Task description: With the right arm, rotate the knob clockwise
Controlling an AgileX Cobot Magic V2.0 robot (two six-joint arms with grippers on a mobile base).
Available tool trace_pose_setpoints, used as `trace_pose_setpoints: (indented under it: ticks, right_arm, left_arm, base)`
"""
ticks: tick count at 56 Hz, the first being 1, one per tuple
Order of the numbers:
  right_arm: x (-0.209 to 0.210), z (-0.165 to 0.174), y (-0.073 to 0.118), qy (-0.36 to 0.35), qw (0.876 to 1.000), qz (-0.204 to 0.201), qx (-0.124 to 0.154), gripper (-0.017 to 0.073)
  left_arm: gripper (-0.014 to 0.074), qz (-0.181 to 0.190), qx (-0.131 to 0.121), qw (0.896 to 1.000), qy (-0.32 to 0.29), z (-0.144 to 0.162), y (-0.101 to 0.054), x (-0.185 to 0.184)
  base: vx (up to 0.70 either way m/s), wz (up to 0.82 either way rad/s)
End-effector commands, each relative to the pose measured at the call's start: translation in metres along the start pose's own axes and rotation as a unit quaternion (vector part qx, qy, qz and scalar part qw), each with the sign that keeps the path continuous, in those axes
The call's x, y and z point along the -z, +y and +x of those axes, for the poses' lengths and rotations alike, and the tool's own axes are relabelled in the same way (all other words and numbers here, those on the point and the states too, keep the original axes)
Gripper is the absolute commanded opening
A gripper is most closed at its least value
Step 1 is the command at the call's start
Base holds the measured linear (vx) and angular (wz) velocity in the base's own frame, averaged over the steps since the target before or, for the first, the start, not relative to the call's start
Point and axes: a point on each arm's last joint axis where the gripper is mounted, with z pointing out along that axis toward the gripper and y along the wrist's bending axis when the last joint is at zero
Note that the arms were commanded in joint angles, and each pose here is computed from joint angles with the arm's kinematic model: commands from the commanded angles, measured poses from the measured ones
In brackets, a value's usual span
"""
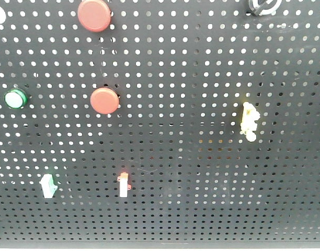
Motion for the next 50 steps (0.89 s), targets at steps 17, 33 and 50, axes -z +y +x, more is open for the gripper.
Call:
trace_pose_setpoints:
  ticks: [17, 33, 50]
  right_arm:
    - [0.0013, 0.0047, -0.0013, 0.007, 1.000, 0.011, -0.018, -0.0003]
    - [0.0013, 0.0047, -0.0013, 0.007, 1.000, 0.011, -0.018, -0.0003]
    - [0.0014, 0.0057, -0.0013, 0.013, 1.000, 0.011, -0.018, -0.0003]
  left_arm:
    - [-0.0006, 0.002, 0.005, 1.000, -0.013, 0.0052, -0.0023, -0.0015]
    - [-0.0006, 0.002, 0.005, 1.000, -0.013, 0.0052, -0.0023, -0.0015]
    - [-0.0006, 0.002, 0.005, 1.000, -0.013, 0.0052, -0.0023, -0.0015]
  base:
    - [0.00, 0.00]
    - [0.00, 0.00]
    - [0.00, 0.00]
